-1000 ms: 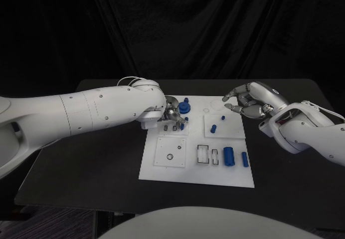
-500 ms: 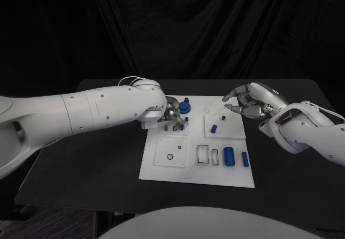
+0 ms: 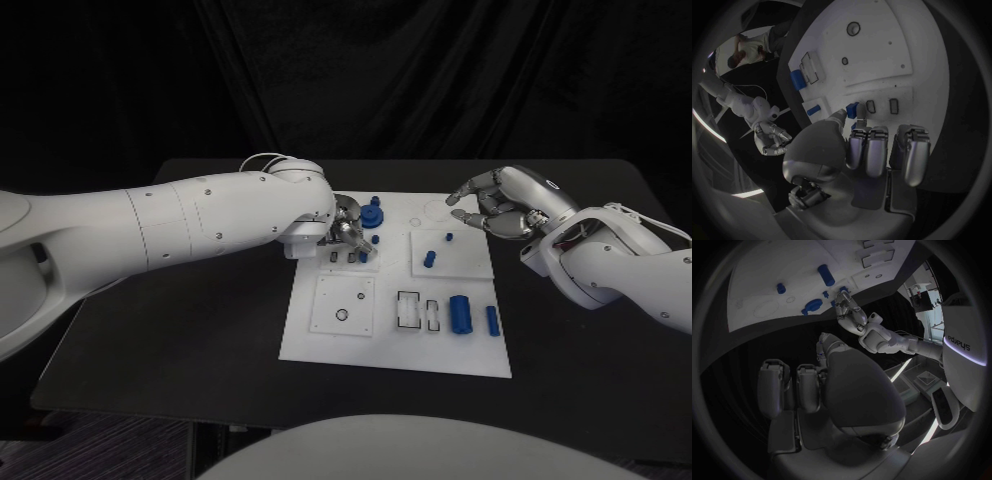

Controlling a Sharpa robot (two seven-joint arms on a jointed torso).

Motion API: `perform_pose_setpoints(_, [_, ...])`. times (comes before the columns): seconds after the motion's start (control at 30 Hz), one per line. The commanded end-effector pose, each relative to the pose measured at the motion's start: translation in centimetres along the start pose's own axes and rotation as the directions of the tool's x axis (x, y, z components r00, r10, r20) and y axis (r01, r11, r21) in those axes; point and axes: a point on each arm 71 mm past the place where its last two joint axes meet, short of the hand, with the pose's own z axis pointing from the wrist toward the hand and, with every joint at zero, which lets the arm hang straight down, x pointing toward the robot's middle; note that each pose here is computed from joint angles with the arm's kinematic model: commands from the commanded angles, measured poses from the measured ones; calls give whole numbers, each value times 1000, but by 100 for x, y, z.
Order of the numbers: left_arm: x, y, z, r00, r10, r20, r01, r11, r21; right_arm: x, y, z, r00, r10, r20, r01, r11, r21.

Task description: Assemble the parts on the task board

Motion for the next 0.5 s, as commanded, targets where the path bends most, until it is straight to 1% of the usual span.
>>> perform_pose_setpoints(0.03, [21, -20, 7, 1000, 10, -17, -10, 1000, 14, 12, -20, -3, 1000, 1, -7, -1, 1000, 22])
perform_pose_setpoints(0.5, [21, -2, 7, 1000, 8, -16, -8, 1000, 3, 19, -26, 0, 1000, 2, -14, -2, 1000, 25])
